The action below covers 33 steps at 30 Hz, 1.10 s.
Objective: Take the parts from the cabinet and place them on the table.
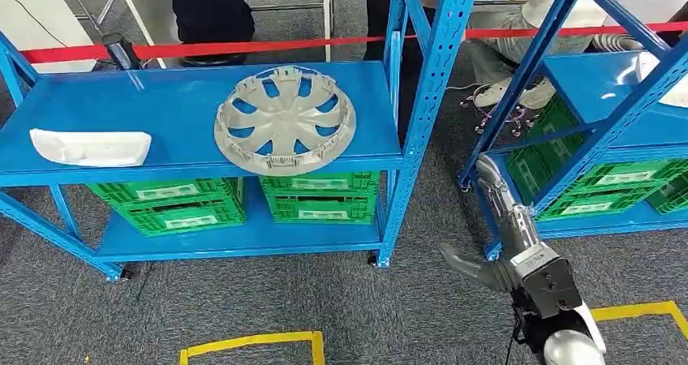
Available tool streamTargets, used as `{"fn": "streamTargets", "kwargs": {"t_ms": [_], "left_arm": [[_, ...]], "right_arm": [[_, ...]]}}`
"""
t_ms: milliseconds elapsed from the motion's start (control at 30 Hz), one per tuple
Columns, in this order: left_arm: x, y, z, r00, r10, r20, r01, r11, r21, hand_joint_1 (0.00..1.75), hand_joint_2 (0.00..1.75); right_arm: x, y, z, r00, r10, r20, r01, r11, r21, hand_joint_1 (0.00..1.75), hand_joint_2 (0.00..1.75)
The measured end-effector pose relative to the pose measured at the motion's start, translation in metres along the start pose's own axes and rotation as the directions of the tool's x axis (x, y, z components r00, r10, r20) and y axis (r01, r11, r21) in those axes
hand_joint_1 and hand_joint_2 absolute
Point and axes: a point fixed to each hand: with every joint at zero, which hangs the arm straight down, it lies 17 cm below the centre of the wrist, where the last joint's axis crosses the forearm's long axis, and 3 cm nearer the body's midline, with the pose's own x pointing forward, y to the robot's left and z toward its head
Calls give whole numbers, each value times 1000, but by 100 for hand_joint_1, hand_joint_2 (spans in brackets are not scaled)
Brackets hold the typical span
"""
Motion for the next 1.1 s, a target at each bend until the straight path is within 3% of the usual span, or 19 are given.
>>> {"fn": "streamTargets", "kwargs": {"t_ms": [300, 700, 867, 1100], "left_arm": [[14, -1, -11, 1000, -1, 17, 1, 1000, 6, 0, 0], [7, -10, -15, 1000, 1, 9, -1, 1000, -13, 0, 0], [12, -5, -18, 1000, 3, 16, -3, 1000, -7, 0, 0], [16, 1, -21, 1000, 14, 21, -14, 1000, 7, 0, 0]], "right_arm": [[1, -1, 0, 1000, 8, -3, -8, 1000, 1, 0, 175], [0, 0, -1, 1000, 7, -12, -7, 1000, 10, 0, 175], [10, 27, -17, 1000, -22, 17, 19, 987, 162, 0, 175], [13, 92, -38, 1000, 0, 27, -12, 905, 424, 0, 175]]}}
